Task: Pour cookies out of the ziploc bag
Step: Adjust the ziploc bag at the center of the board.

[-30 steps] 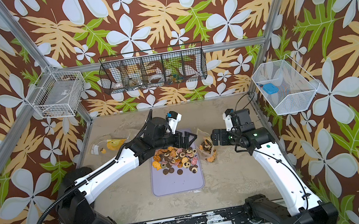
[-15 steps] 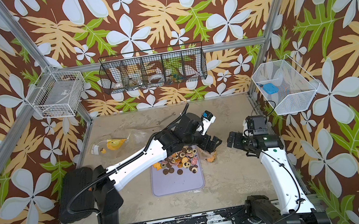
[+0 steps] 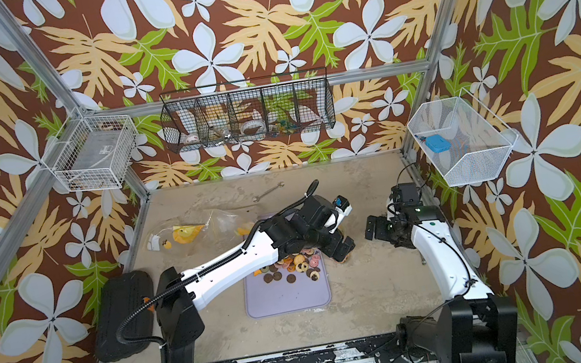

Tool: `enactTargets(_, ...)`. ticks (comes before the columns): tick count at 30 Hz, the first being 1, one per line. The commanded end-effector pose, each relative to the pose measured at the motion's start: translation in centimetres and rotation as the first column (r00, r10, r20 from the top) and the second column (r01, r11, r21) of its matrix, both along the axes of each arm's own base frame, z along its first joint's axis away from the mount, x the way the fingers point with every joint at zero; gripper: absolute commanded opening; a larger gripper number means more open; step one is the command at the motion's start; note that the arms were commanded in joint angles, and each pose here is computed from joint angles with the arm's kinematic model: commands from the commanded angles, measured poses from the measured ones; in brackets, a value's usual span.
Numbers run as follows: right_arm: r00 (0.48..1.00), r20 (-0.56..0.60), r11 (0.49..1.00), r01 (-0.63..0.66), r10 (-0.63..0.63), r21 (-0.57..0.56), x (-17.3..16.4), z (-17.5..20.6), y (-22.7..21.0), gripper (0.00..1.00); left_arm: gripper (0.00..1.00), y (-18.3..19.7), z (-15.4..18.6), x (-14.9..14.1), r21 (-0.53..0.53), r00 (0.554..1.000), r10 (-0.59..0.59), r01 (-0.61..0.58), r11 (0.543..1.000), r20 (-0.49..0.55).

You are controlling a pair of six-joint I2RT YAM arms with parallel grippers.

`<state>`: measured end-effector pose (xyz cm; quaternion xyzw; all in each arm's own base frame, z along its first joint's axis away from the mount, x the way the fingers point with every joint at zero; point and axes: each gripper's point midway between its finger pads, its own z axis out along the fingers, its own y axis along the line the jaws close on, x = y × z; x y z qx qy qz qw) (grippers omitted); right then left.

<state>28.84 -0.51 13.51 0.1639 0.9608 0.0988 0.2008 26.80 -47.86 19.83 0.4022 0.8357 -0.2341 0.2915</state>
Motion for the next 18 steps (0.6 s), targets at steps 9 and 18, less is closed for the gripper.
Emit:
enactTargets(9, 0.999, 0.035, 0.999, -0.040, 0.041, -0.015, 0.9, 1.2, 0.0, 1.00, 0.94, -0.7, -2.6, -1.0, 0.080, 0.999, -0.041, 0.038, 0.996, 0.032)
enactTargets(18, 0.996, 0.058, 0.998, -0.067, 0.067, -0.002, 0.8, 2.1, 0.5, 1.00, 0.76, -1.1, -4.6, -1.7, 0.144, 0.997, -0.076, 0.072, 0.987, 0.020)
